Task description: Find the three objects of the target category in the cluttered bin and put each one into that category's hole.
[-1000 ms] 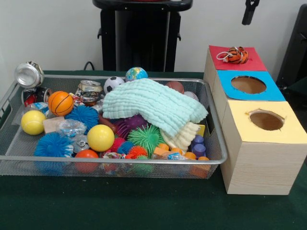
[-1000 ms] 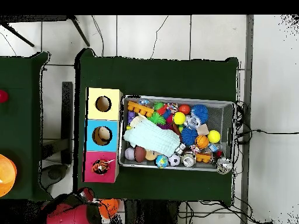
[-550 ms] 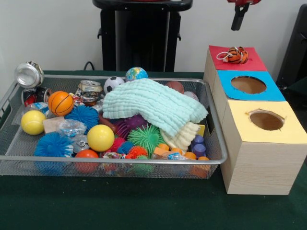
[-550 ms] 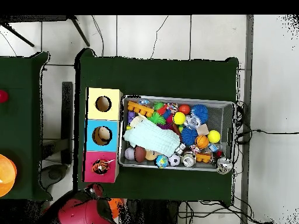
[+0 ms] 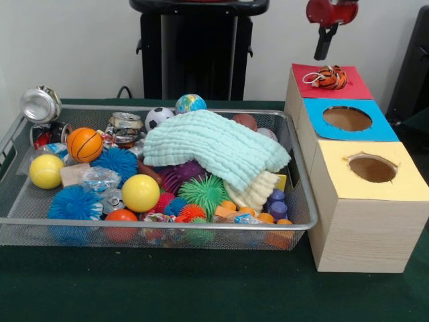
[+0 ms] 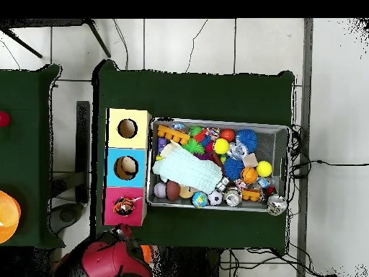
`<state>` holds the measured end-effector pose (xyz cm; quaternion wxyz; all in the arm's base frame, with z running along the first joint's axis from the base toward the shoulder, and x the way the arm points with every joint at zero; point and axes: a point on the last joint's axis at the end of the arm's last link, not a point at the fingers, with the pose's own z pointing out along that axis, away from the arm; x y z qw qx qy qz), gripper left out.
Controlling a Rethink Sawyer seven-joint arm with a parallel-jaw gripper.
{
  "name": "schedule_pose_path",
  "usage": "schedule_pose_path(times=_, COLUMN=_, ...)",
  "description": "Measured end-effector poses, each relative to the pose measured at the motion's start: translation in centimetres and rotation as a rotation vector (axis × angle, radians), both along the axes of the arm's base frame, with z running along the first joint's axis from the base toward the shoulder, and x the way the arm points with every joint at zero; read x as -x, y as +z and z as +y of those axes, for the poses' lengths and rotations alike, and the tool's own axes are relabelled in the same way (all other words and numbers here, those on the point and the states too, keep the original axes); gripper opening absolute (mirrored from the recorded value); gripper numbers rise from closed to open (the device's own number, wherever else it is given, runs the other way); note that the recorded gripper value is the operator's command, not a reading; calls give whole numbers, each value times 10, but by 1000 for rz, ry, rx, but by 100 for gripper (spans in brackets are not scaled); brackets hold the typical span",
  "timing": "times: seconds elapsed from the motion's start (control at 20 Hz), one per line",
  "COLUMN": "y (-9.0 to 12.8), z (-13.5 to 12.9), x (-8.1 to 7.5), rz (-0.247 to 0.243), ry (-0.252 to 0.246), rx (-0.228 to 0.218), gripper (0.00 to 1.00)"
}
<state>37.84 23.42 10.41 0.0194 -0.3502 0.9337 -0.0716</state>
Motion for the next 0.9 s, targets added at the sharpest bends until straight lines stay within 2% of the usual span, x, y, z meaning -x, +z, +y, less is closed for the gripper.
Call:
schedule_pose_path(times=0.35, y=-13, z=3, x=10, rz=30, ry=16, rx=10, gripper=0)
schedule_pose_path(times=0.9, y=-15, z=19, x=23, rz=35, ry=59, rx=13, gripper=0)
